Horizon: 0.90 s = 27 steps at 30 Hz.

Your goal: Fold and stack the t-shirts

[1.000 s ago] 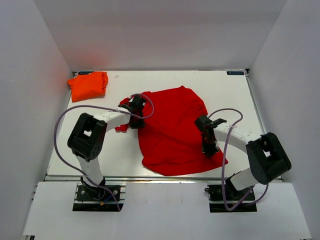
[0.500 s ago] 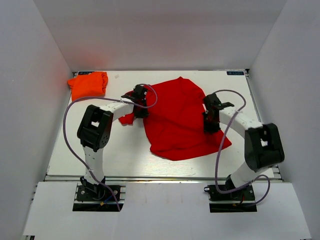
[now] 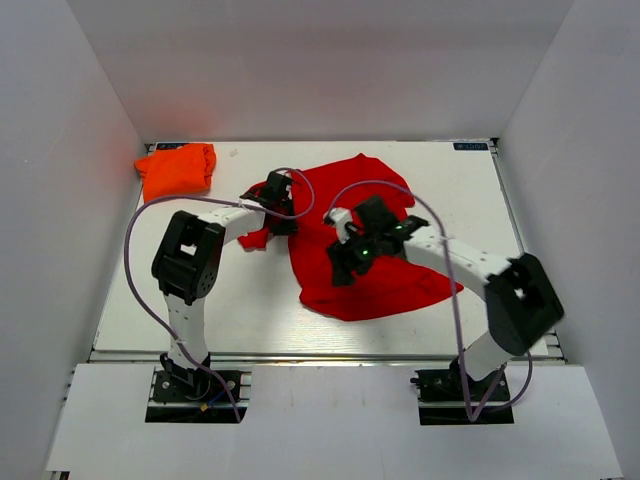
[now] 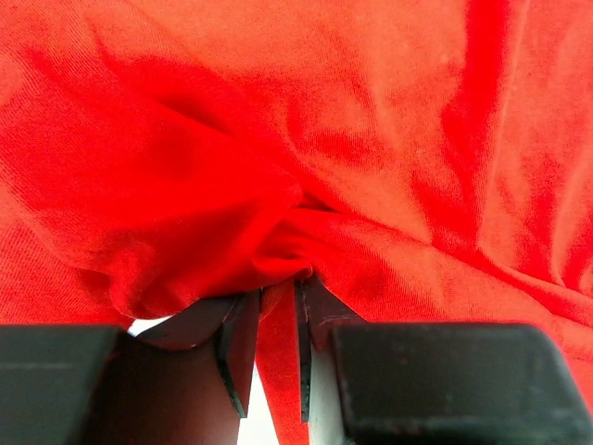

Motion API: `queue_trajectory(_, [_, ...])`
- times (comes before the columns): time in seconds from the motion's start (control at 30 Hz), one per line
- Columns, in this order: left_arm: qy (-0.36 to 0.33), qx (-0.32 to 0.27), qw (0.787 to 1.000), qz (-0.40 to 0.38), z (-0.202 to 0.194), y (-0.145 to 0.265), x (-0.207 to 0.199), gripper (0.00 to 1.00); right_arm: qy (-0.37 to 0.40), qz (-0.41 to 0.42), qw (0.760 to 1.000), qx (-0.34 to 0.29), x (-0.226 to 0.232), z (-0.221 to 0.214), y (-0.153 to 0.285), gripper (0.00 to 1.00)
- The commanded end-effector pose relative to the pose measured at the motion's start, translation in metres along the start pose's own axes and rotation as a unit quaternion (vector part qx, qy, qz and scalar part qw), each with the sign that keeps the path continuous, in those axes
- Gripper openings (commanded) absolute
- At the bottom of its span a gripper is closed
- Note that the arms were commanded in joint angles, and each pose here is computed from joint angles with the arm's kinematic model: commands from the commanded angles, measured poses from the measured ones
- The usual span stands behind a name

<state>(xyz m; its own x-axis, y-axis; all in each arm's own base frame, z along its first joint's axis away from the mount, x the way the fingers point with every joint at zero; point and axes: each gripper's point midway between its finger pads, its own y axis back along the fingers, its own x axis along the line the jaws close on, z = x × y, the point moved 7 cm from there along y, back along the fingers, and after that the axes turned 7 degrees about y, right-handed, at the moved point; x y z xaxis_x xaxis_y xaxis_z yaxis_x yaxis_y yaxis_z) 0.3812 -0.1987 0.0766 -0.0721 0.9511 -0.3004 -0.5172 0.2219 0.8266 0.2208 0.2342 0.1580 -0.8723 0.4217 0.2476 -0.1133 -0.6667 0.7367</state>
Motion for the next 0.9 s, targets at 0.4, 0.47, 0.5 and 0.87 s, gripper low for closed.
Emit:
queue_trajectory(0.4, [-0.006, 0.055, 0.998, 0.016, -0.035, -0.003, 0.019, 0.31, 0.137, 0.127, 0.982, -0.029, 0.03, 0.034, -0.089, 0.67])
queue_trajectory(0.47, [-0.006, 0.056, 0.998, 0.016, -0.037, -0.001, 0.02, 0.31, 0.139, 0.128, 0.982, -0.023, 0.028, 0.032, -0.096, 0.67])
queue_trajectory(0.5, [-0.006, 0.056, 0.998, 0.016, -0.037, -0.001, 0.02, 0.31, 0.14, 0.13, 0.981, -0.018, 0.03, 0.03, -0.099, 0.67])
queue_trajectory(0.87, [-0.007, 0.056, 0.998, 0.039, -0.037, -0.002, 0.025, 0.3, 0.131, 0.166, 0.977, 0.008, 0.048, 0.009, -0.106, 0.31])
